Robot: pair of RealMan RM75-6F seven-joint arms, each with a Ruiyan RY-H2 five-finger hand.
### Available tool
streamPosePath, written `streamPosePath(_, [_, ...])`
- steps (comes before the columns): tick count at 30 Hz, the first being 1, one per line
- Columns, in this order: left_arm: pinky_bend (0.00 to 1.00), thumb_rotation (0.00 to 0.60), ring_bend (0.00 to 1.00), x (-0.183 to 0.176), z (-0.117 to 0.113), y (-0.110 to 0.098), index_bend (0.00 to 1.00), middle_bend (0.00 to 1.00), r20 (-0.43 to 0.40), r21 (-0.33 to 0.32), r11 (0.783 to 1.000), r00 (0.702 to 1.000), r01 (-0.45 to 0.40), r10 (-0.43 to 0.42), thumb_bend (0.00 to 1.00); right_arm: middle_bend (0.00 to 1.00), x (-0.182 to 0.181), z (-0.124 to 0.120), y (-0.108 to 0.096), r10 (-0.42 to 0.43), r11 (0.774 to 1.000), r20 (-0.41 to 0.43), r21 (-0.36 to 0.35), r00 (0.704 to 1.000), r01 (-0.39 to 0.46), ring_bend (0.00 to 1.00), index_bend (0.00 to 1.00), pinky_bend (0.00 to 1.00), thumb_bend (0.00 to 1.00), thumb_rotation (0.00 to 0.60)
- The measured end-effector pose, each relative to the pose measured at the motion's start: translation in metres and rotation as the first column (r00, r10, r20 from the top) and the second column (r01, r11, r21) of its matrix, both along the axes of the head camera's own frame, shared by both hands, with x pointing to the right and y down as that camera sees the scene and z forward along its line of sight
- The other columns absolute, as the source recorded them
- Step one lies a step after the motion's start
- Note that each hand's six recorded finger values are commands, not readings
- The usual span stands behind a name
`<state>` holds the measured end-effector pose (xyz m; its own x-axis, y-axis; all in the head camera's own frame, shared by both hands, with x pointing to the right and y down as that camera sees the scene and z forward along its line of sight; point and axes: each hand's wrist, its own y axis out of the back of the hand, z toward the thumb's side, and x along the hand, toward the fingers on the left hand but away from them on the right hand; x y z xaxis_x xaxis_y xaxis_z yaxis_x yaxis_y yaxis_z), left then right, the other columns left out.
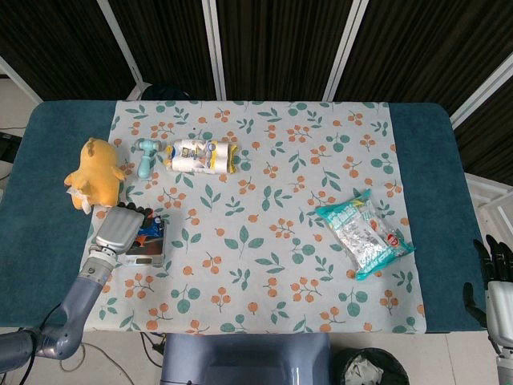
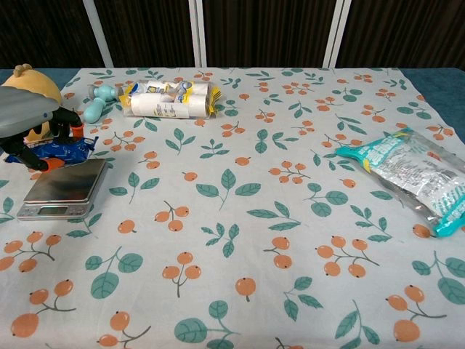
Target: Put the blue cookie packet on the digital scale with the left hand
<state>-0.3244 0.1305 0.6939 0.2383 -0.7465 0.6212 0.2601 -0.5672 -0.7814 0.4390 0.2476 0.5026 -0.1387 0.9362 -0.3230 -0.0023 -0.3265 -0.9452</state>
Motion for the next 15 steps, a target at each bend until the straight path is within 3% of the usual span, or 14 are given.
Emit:
streamPosePath(10, [0.35,0.6,0.32,0.002,0.004,0.01,0.37,0.46,0.025,-0.001,1.0,0.999,-0.023,0.023,0.38,0.03,0.002,-0.001,-0.001,0.005,1.0,0.002,0.003,1.0,-0.005,0.01,0.06,0.0,0.58,0.6])
streamPosePath(15, [0.31,0.6,0.25,-0.001,0.002,0.014,0.33,0.36,0.062,0.012,1.0,0.998,-0.019,0.019,0.36,0.03,0.001,-0.001,-0.001,0.004,1.0,0.002,0.003,1.0,-0.004,0.01,0.06,0.0,0.58,0.6])
